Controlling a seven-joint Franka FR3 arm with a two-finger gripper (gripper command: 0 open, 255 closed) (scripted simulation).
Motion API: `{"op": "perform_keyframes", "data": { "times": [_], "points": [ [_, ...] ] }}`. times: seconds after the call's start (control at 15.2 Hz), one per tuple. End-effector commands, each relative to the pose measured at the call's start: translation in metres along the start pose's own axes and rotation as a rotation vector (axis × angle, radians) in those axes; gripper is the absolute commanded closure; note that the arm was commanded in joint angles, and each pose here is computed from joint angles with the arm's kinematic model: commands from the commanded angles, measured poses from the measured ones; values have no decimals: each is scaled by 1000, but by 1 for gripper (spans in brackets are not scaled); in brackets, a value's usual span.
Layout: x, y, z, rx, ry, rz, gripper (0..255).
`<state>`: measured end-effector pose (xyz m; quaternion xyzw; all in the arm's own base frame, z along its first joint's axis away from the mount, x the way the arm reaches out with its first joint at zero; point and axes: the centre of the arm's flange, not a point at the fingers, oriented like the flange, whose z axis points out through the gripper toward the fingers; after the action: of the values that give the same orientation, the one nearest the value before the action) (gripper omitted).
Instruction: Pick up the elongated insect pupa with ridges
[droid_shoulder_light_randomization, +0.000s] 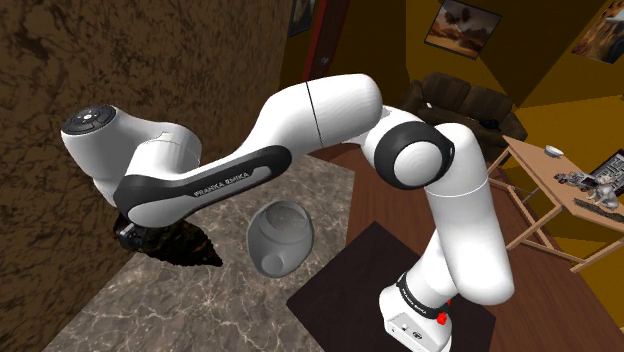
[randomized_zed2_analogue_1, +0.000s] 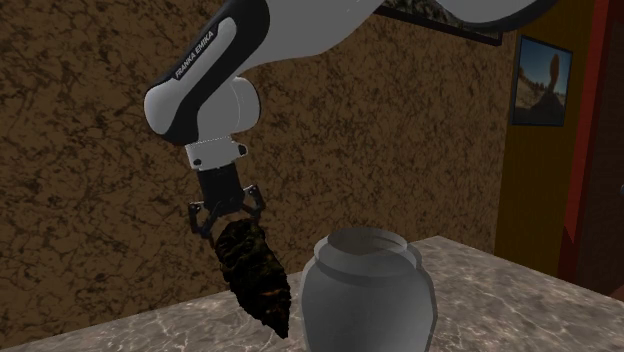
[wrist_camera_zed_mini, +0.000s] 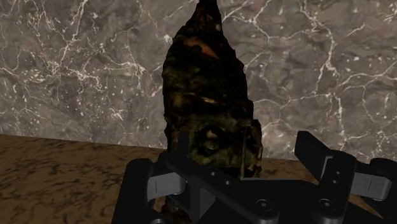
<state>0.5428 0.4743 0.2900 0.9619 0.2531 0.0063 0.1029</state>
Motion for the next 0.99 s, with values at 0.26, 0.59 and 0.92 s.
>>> {"op": "perform_keyframes", "data": {
  "times": [0.26,0.59,0.92],
  "points": [
    [1,0,2,0,0,0,255],
    [0,0,2,0,0,0,255],
    [-1,5,-24,0,0,0,255]
  ]
}}
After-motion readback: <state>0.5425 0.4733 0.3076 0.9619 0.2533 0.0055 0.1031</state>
